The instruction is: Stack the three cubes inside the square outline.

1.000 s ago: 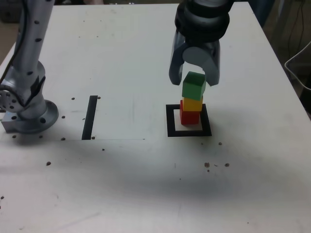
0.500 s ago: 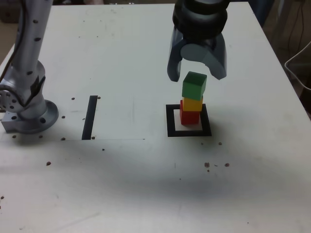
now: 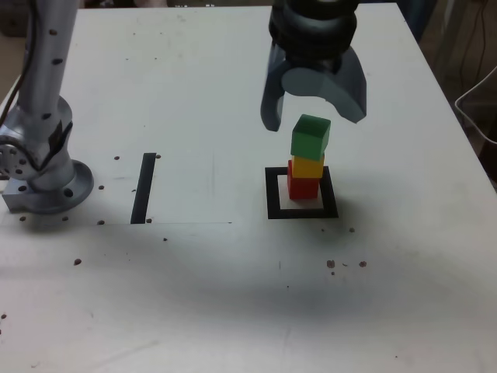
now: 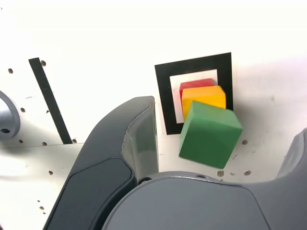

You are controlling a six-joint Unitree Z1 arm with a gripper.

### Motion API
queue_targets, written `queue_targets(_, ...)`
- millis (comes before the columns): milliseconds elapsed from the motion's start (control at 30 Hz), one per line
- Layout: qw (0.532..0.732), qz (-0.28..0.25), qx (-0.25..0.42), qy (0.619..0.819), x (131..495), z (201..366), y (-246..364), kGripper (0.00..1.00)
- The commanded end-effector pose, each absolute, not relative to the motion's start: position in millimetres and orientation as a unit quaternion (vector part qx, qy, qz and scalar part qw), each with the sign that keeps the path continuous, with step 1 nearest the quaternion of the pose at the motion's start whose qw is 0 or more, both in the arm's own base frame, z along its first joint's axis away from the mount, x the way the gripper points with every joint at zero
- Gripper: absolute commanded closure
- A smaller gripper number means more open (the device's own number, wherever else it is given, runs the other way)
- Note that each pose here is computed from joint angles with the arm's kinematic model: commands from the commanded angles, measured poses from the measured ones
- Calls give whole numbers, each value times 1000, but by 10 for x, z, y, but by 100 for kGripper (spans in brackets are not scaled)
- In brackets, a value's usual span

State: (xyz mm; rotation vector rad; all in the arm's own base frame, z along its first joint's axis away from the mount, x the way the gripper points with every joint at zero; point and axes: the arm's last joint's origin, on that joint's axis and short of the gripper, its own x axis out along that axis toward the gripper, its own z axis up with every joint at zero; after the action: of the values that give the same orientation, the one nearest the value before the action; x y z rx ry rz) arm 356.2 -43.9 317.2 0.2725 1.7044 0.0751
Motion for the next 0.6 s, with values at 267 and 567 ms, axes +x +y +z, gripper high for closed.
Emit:
queue_targets(267, 657, 9, 102, 747, 3081, 3424, -328, 1)
queue_targets(567, 659, 4, 90, 747, 2574, 3511, -237, 1)
